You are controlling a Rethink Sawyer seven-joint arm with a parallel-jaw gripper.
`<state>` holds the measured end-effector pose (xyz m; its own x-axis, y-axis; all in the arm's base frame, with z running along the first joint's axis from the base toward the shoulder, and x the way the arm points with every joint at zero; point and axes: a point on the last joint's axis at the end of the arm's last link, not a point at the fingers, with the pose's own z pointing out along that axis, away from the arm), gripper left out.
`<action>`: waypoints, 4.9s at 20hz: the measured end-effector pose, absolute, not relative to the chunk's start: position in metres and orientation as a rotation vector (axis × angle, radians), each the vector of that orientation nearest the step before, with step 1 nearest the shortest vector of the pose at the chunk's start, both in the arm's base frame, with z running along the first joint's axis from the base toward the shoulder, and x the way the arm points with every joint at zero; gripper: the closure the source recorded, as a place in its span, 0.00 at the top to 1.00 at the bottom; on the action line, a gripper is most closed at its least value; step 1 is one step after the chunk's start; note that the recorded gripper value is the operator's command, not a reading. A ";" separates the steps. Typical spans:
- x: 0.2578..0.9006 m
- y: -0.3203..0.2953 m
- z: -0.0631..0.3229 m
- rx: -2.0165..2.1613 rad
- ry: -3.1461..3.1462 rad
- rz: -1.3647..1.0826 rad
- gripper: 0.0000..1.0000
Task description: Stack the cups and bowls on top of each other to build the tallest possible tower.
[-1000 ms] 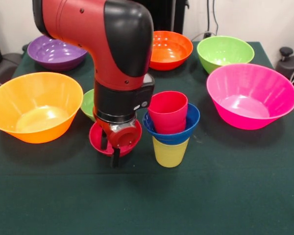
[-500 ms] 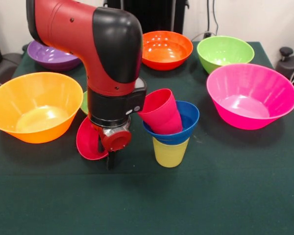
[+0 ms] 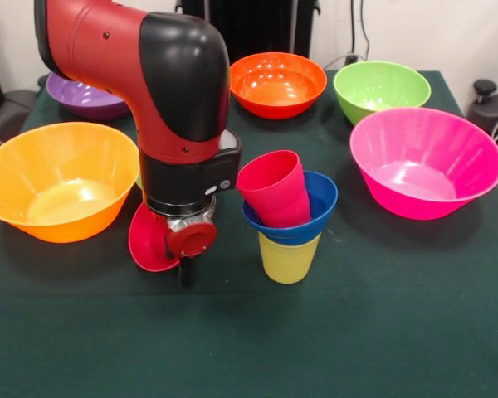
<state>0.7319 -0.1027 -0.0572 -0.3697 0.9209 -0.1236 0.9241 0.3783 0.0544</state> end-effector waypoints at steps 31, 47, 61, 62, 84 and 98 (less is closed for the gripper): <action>0.770 -0.081 -0.026 1.685 2.595 0.008 1.00; 0.758 -0.113 -0.035 1.751 2.572 -0.004 1.00; 0.749 -0.111 -0.051 1.767 2.591 -0.017 1.00; 0.748 -0.111 -0.051 1.767 2.592 -0.018 1.00; 0.743 -0.109 -0.052 1.791 2.624 -0.028 0.00; 0.741 -0.093 -0.035 1.791 2.679 -0.042 0.00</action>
<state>0.7414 -0.0930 -0.0349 -0.3803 0.9233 0.0529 0.9212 0.3833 -0.0668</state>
